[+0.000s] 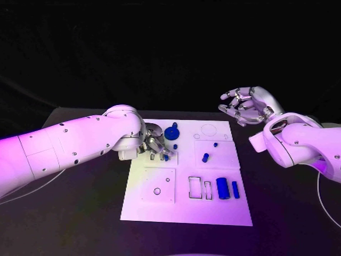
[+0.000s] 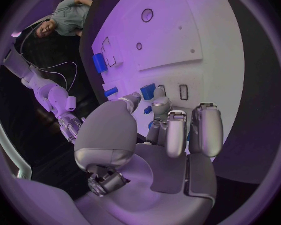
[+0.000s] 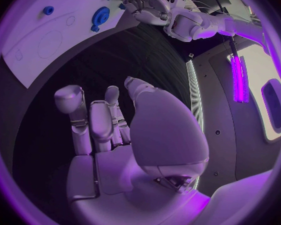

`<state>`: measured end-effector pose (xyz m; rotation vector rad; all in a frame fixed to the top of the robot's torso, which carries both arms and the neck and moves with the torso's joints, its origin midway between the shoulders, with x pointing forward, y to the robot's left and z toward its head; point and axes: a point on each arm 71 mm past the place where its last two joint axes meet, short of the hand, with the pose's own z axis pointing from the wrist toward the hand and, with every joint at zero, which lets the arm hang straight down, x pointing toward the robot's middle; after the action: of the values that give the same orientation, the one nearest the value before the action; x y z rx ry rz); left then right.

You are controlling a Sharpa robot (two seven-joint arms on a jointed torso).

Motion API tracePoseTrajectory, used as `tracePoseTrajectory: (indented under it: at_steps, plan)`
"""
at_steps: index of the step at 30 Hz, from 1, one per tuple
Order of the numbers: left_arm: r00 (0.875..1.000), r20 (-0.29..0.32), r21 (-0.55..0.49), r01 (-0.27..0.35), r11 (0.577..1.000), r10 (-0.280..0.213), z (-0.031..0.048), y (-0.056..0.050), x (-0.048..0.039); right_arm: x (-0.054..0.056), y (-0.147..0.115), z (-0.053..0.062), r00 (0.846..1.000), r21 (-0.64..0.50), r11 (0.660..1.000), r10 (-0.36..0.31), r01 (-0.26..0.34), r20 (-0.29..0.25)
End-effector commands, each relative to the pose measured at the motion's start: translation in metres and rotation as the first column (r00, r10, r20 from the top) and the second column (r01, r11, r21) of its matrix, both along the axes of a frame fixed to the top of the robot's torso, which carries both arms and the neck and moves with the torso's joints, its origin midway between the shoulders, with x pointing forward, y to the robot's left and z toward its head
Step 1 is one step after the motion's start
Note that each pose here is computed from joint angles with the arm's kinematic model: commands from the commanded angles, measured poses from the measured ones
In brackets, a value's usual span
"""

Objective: Assemble the parts on the task board

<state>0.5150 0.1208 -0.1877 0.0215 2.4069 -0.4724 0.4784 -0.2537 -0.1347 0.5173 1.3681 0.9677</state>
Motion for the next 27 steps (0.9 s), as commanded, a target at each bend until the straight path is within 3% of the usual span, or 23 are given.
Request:
tracePoseTrajectory:
  at_steps: [1, 15, 27]
  plan:
    - [1.000, -0.020, 0.000, 0.013, 1.000, -0.013, -0.0004, -0.0022, -0.0017, -0.0001, 0.0015, 0.0002, 1.000, 0.000, 1.000, 0.014, -0.014, 0.003]
    - [1.000, -0.017, -0.034, -0.014, 0.999, 0.013, 0.0005, -0.0028, -0.0006, 0.0003, 0.0010, -0.0007, 1.000, -0.002, 1.000, 0.014, -0.014, -0.004]
    - [0.997, -0.057, -0.107, -0.055, 0.993, 0.049, 0.0015, -0.0011, -0.0020, 0.0010, -0.0006, -0.0018, 1.000, -0.006, 1.000, 0.003, -0.004, -0.012]
